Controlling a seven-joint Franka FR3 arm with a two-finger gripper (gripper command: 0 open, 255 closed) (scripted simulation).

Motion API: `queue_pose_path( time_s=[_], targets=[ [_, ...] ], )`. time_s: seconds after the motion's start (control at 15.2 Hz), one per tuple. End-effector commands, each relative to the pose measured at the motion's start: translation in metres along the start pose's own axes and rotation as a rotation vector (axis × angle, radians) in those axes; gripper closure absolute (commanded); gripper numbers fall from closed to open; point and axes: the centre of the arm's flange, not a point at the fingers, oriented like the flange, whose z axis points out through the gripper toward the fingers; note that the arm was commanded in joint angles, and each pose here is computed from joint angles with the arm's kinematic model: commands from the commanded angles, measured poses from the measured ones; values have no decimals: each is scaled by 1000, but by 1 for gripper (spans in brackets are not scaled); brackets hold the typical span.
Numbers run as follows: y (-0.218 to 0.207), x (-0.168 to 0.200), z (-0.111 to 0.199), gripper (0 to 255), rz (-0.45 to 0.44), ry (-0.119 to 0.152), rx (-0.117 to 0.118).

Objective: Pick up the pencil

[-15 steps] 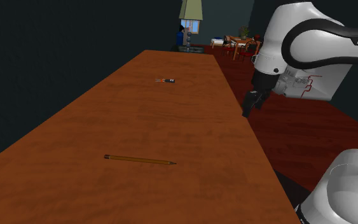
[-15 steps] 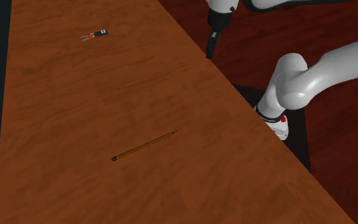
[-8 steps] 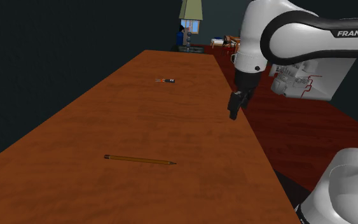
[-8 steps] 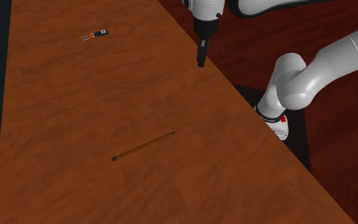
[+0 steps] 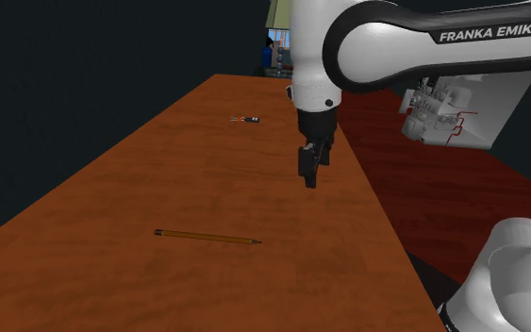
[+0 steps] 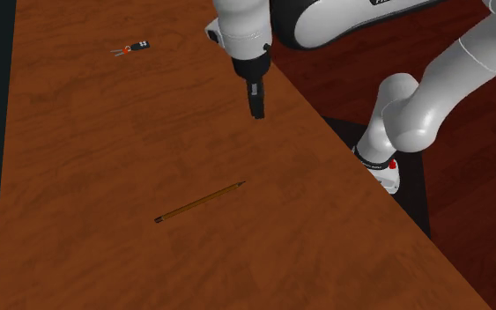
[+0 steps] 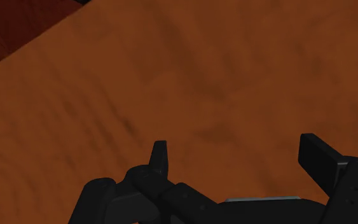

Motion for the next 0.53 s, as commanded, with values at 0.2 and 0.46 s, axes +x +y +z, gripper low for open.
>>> queue_pose_path(
  time_s=[0.2, 0.46],
  targets=[
    [-66, 36, -7, 0, -140, -70, -37],
    [-122, 58, -10, 0, -251, -125, -67]
  ],
)
